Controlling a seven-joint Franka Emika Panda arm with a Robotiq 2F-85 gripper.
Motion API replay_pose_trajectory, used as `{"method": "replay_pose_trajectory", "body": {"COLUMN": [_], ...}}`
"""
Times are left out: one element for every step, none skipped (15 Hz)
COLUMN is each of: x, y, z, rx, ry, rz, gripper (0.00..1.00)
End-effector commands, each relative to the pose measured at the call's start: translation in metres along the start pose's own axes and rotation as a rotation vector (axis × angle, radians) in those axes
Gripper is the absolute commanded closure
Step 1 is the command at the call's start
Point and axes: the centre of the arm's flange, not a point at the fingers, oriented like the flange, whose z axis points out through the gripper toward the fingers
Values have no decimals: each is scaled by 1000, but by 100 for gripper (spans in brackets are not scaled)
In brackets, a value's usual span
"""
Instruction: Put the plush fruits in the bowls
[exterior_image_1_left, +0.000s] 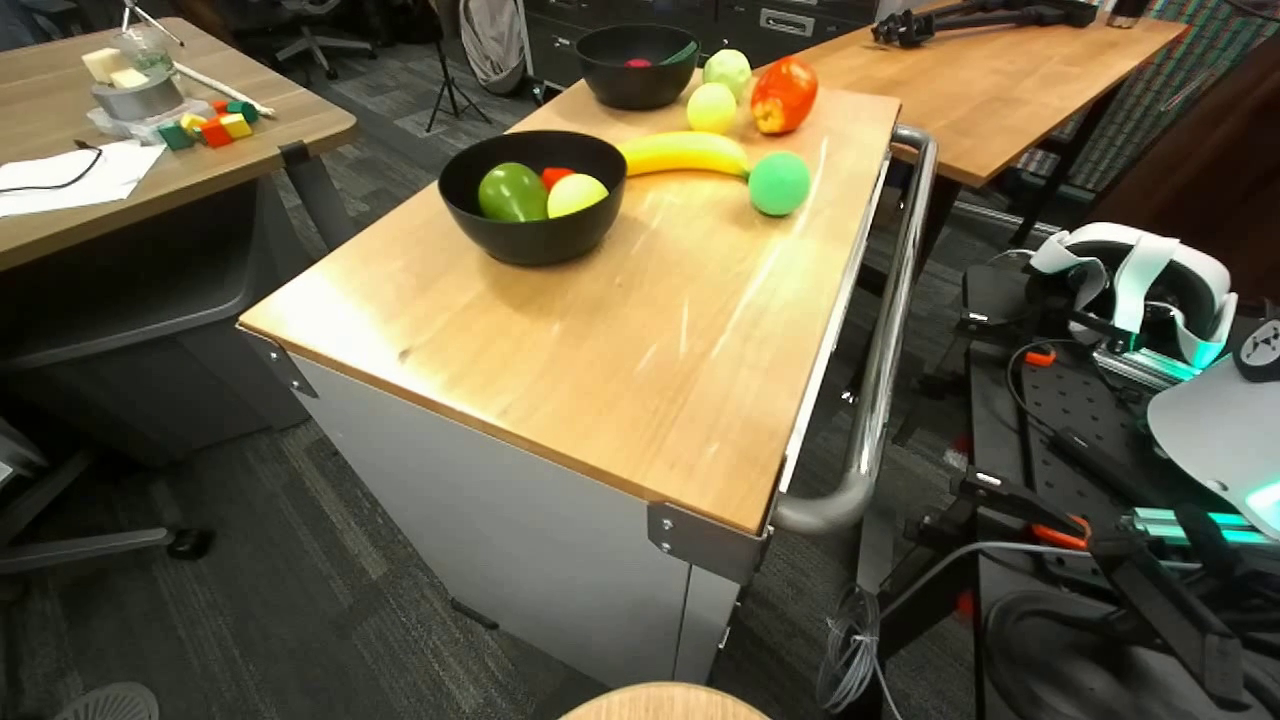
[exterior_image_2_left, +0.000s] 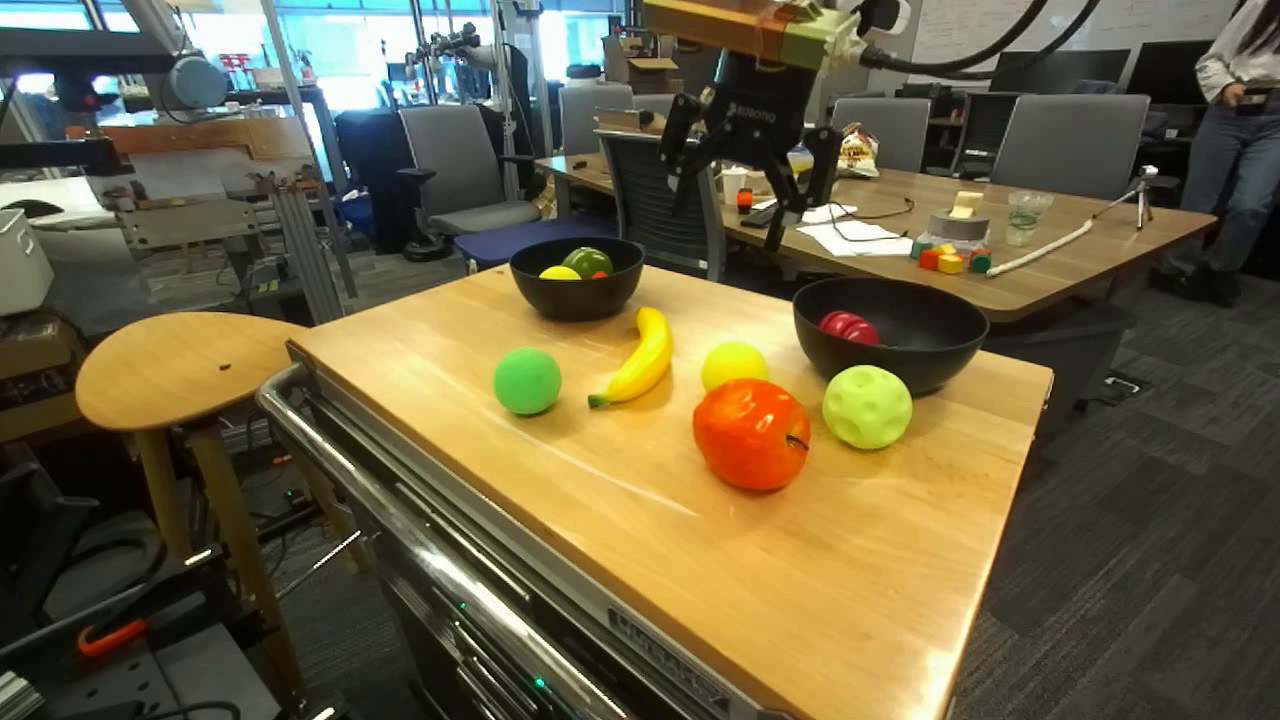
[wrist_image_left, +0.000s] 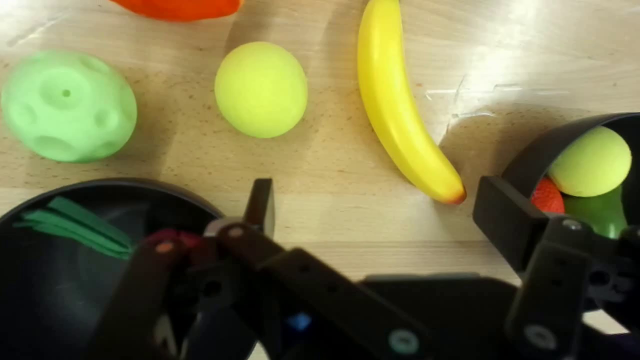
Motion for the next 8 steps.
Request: {"method": "replay_pose_trajectory", "body": {"x": [-11, -13, -15, -17, -19, -21, -22, -23], "y": [2, 4, 5, 5, 6, 6, 5, 4], "z": [31, 40, 49, 57, 65, 72, 78, 85], "rx": [-31, -34, -35, -41, -48, -55, -61, -72], "ry": [3, 3, 3, 6, 9, 8, 7, 7], "rz": [15, 23, 29, 32, 36, 40, 42, 44], "gripper": [0, 0, 0, 0, 0, 0, 0, 0]}}
